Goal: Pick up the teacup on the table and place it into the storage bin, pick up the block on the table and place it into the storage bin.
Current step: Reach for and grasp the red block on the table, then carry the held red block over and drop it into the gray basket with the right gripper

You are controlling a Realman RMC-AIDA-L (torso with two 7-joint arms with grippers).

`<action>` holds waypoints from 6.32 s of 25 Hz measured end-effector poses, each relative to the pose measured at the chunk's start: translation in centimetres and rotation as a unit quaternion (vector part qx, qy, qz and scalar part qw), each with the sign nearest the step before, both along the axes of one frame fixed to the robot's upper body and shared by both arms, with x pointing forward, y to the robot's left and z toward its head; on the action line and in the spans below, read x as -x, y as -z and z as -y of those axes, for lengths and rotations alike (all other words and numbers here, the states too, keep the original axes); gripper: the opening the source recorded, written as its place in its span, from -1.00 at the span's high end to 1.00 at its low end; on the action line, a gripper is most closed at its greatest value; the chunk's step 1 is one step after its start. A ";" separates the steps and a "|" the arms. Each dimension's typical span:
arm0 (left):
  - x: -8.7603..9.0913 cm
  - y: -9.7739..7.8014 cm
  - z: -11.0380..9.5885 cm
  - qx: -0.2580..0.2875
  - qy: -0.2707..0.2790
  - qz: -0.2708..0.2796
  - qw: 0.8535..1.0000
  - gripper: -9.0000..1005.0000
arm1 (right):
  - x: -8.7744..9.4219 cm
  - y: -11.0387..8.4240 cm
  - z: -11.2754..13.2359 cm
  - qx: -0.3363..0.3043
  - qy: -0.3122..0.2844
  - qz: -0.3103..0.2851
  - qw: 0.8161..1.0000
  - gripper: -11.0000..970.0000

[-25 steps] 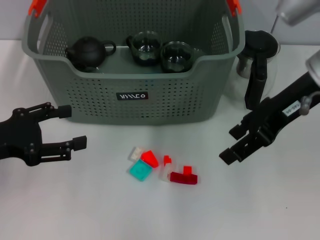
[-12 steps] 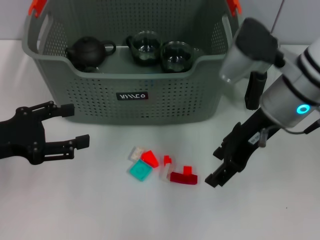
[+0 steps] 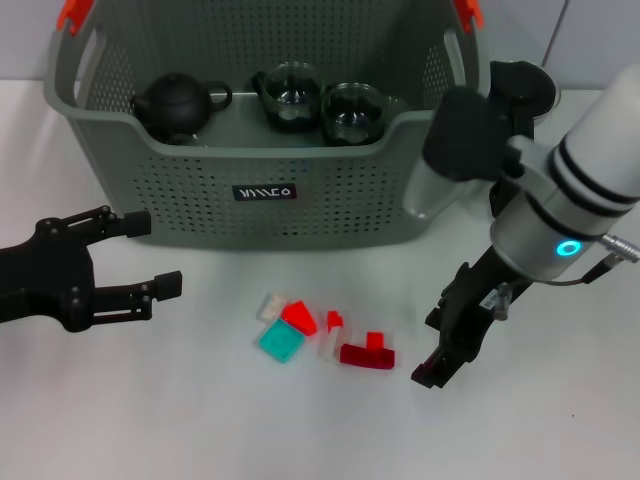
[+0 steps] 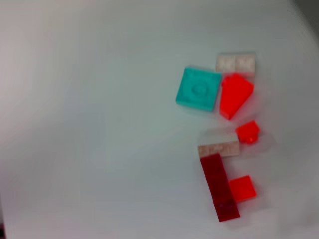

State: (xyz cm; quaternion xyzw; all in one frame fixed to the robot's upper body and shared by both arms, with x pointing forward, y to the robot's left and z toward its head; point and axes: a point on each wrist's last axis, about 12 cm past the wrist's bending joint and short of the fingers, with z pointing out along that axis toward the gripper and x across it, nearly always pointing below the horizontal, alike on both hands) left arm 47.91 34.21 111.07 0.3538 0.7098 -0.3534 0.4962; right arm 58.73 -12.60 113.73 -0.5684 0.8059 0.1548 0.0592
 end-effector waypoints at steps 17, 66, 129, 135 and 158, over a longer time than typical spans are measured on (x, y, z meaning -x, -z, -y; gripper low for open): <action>0.0 0.1 0.0 0.000 -0.001 0.001 1.000 -0.77 | 0.6 1.8 -3.9 0.030 -0.049 0.054 0.997 -0.69; 0.1 0.2 -0.2 0.003 -0.008 0.003 1.000 -0.77 | 1.3 2.6 -5.7 0.030 -0.067 0.043 0.996 -0.69; 0.1 0.1 -0.4 0.005 -0.017 0.006 1.000 -0.77 | 1.4 2.4 -6.1 0.048 -0.066 0.047 0.996 0.56; 0.2 0.0 -0.5 0.008 -0.015 0.004 1.000 -0.77 | 2.8 0.5 -6.3 0.025 -0.081 0.031 0.996 0.56; 0.7 -0.1 -0.9 0.018 -0.023 0.011 1.000 -0.77 | -3.2 -12.7 -5.4 -0.109 0.008 0.234 0.966 0.56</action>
